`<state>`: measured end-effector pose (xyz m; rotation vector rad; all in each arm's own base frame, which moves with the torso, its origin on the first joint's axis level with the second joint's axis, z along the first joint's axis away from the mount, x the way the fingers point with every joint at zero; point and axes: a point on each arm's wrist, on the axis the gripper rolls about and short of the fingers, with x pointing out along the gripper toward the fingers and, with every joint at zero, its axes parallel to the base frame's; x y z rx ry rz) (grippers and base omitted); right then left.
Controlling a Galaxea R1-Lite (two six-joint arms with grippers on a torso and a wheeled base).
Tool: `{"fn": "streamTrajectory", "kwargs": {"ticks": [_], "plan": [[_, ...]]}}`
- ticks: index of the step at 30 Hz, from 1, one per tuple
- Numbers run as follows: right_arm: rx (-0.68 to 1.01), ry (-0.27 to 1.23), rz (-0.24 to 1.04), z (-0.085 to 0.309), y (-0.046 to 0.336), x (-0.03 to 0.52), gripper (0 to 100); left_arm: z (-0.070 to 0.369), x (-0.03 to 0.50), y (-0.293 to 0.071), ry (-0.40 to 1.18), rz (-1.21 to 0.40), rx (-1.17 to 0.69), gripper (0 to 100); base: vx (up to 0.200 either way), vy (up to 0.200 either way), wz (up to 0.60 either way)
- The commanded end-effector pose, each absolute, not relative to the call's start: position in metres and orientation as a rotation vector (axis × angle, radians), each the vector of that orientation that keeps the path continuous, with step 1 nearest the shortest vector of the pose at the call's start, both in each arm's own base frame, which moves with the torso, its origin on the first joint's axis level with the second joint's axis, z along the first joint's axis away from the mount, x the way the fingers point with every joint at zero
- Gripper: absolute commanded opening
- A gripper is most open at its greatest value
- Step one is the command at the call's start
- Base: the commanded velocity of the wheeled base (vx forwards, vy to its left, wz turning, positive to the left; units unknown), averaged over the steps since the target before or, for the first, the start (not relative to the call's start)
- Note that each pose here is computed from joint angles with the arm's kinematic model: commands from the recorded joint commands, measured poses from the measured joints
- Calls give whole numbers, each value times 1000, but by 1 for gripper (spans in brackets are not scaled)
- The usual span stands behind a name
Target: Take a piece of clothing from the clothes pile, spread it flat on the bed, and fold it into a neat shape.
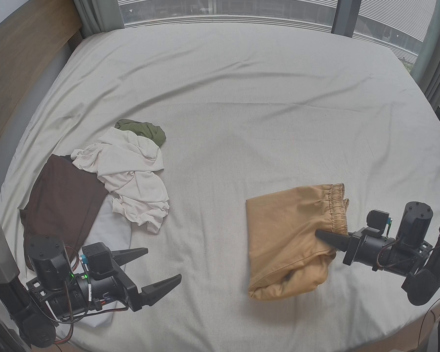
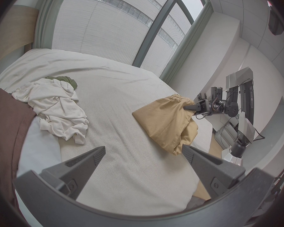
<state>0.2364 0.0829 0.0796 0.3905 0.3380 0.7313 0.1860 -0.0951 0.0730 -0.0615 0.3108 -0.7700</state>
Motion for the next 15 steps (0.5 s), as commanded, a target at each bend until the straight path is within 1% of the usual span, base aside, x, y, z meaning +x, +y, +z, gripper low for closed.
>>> {"fn": "streamTrajectory", "kwargs": {"ticks": [1, 5, 15], "plan": [[388, 282, 760, 91, 89, 240, 0, 75, 185, -95, 303, -771, -64, 100, 0, 0, 0], [401, 239, 780, 101, 94, 245, 0, 75, 186, -95, 300, -769, -68, 100, 0, 0, 0], [401, 186, 798, 110, 100, 255, 0, 76, 185, -95, 299, -771, -68, 100, 0, 0, 0]]}}
